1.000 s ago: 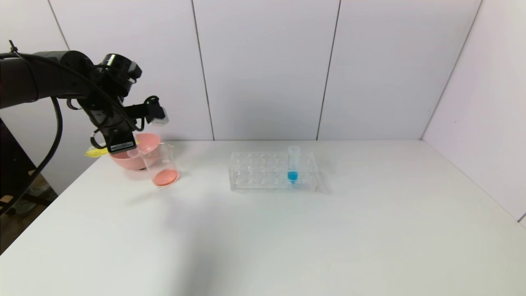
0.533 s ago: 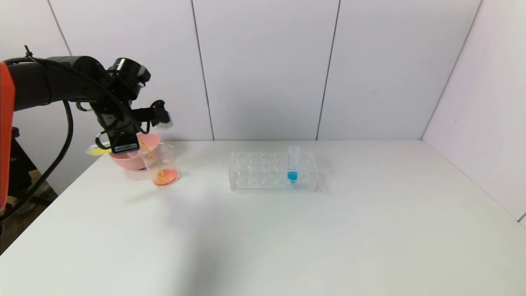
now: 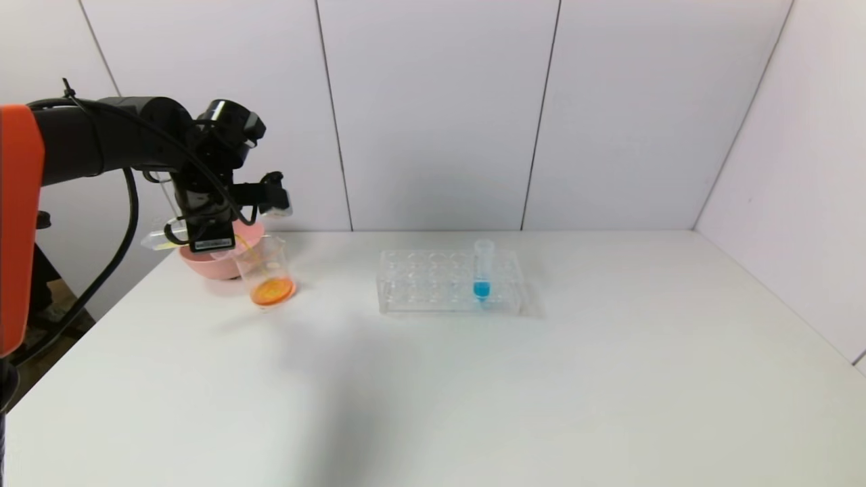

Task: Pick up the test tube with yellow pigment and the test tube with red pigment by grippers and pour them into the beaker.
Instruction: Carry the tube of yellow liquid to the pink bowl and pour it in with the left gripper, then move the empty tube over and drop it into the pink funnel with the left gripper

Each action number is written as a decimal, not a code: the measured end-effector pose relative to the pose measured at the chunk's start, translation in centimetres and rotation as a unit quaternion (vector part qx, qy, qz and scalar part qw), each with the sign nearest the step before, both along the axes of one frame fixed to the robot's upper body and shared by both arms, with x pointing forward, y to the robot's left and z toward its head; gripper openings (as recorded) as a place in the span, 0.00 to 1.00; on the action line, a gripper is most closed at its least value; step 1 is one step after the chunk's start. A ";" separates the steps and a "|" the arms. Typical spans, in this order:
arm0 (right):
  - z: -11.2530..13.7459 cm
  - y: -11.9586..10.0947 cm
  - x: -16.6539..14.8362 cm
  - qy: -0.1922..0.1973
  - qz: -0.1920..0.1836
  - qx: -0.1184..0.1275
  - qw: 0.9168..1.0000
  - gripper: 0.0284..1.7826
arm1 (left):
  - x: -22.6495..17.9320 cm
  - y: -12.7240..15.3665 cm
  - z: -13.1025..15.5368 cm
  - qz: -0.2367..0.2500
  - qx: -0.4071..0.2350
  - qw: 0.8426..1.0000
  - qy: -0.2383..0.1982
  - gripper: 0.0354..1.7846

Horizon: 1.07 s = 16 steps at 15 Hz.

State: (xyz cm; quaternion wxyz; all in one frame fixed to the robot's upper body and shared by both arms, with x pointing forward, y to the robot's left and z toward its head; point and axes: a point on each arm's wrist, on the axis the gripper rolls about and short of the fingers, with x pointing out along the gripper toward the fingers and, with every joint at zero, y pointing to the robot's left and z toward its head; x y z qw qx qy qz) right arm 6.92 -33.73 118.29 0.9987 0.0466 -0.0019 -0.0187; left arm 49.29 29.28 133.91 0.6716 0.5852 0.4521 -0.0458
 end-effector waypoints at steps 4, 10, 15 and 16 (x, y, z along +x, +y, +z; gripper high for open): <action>0.0 0.0 0.0 0.000 0.000 0.000 1.000 0.96 | 0.2 -0.8 -0.3 0.008 0.059 0.998 0.008 0.22; 0.0 0.0 0.0 0.000 0.000 0.000 1.000 0.96 | 0.4 -2.0 -0.5 0.001 0.096 0.995 0.009 0.22; 0.0 0.0 0.0 0.000 0.000 0.000 1.000 0.96 | 0.6 -2.3 0.2 -0.013 0.037 0.999 -0.036 0.22; 0.0 0.0 0.0 0.000 0.000 0.000 1.000 0.96 | 0.6 -2.4 0.8 -0.022 -0.001 0.998 -0.063 0.22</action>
